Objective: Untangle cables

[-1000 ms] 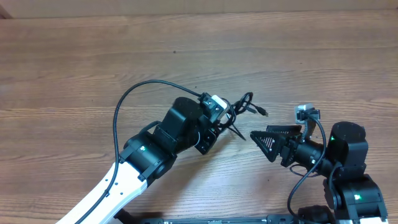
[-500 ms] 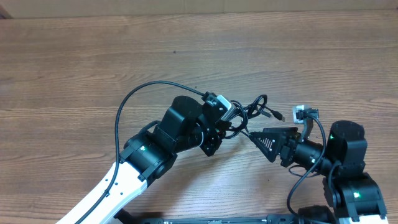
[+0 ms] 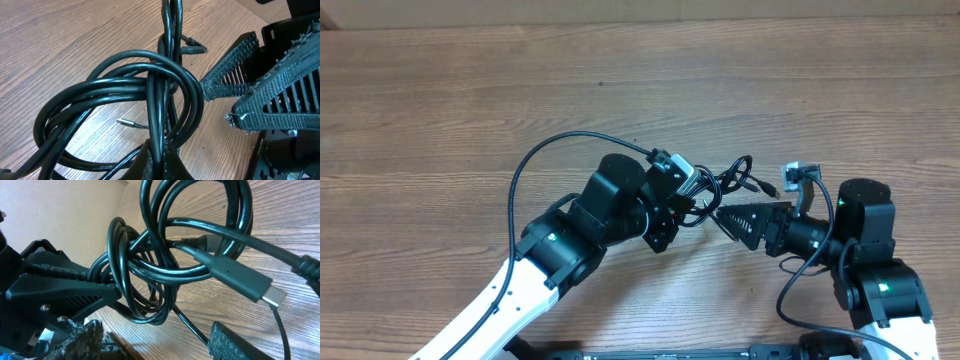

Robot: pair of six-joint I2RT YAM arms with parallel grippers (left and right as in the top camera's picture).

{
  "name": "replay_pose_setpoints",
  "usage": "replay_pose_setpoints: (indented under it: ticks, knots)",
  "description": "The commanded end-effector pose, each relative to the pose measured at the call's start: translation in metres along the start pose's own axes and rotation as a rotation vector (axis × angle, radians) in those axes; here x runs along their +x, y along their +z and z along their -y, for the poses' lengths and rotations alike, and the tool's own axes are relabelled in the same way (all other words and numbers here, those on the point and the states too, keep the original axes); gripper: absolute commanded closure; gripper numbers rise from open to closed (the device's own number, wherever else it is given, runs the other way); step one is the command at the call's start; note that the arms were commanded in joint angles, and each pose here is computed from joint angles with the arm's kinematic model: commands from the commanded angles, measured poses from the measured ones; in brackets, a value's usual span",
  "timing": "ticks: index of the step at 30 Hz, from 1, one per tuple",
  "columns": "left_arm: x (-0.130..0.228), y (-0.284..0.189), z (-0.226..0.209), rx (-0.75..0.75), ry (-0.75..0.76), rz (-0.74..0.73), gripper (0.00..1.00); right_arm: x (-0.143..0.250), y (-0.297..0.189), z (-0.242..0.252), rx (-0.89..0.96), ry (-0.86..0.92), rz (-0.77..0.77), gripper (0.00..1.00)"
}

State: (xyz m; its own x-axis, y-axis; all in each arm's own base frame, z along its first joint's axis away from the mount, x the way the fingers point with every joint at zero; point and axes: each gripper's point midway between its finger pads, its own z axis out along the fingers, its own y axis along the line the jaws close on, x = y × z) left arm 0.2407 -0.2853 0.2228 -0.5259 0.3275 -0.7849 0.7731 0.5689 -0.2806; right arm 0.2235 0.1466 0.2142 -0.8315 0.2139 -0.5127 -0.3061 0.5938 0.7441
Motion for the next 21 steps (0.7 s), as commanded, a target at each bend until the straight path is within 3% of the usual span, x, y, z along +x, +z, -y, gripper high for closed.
replay_pose_setpoints:
  ticks: [1,21]
  knots:
    - [-0.0085,0.0007,0.0077,0.029,0.003,0.016,0.96,-0.0106,-0.0035,-0.0107,-0.021,-0.023,0.019,0.34]
    - [-0.0115,0.0042,0.0075,0.033,0.007,0.027,0.96,-0.0089,-0.0033,-0.0142,-0.042,-0.024,0.009,0.34]
